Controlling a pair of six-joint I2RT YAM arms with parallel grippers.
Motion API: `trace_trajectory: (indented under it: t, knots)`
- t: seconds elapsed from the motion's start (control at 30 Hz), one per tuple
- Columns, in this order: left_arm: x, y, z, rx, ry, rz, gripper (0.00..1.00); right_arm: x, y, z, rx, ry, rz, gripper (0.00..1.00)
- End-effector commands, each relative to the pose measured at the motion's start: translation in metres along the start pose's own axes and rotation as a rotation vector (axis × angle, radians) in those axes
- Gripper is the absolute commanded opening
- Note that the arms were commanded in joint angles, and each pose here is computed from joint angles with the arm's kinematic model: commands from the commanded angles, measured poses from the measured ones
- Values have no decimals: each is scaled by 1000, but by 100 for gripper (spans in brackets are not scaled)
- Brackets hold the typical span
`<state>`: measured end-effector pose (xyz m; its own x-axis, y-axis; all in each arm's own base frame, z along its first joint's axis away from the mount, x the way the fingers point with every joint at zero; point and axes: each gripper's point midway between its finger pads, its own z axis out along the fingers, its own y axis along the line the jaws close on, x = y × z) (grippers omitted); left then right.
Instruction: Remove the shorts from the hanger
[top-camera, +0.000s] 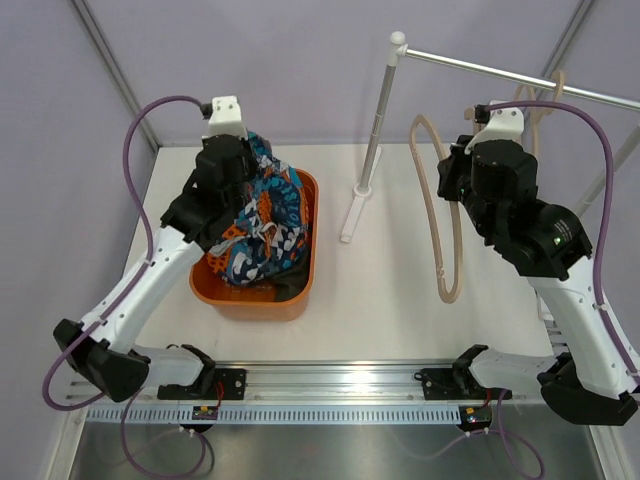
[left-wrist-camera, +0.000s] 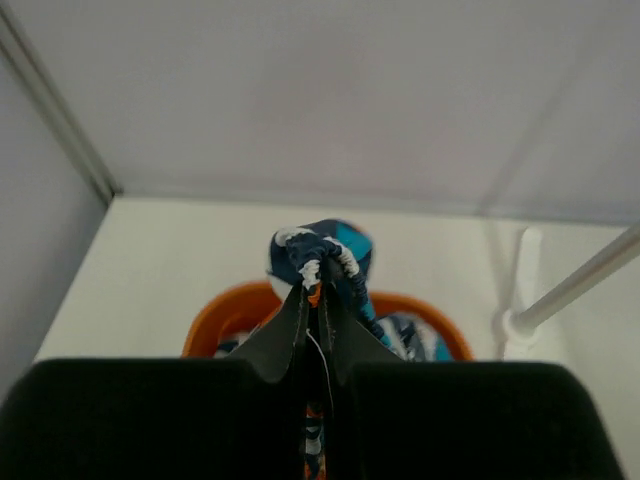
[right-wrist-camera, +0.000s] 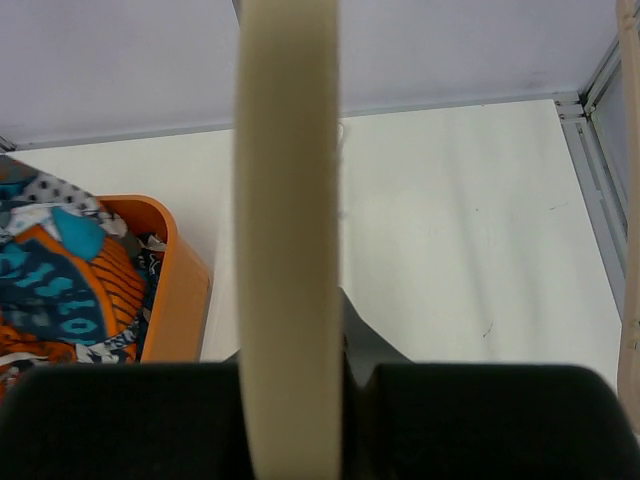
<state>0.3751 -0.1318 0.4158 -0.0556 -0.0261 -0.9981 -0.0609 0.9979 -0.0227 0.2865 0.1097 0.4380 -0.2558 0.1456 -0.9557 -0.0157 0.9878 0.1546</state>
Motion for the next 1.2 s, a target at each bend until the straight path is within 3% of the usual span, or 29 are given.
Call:
trace_trajectory:
  t: [0.0,0.07,0.13,0.23,0.37,0.43,0.53,0.57,0.7,0.8,0.93,1.17]
  knots:
    - [132,14,21,-46,320,-294,0,-6,-4,-7,-5,-28,33,0]
    - [178,5,27,-20,411,-399,0,-4,-6,-8,-3,-28,34,0]
    - [251,5,31,-64,569,-430,0,-3,-6,-9,-3,-28,38,0]
    - [329,-6,26,-88,765,-474,0,-1,-7,-9,-3,-23,42,0]
    - [365,-12,16,-94,847,-542,1,3,-11,-13,1,-21,43,0]
    - [359,-3,15,-126,811,-533,7,4,-15,-15,13,-25,40,0]
    - [318,12,14,-145,714,-498,27,3,-19,-18,22,-29,34,0]
    - [298,13,17,-134,673,-496,42,3,-19,-18,24,-31,39,0]
    - [209,25,8,-81,496,-478,77,1,-17,-18,17,-30,47,0]
    - [164,34,-1,-61,413,-447,91,1,-15,-16,15,-28,50,0]
    - [118,40,-20,-14,343,-421,99,1,-14,-13,21,-28,52,0]
    - [75,20,-54,211,291,-413,99,-21,-12,0,69,-47,19,0]
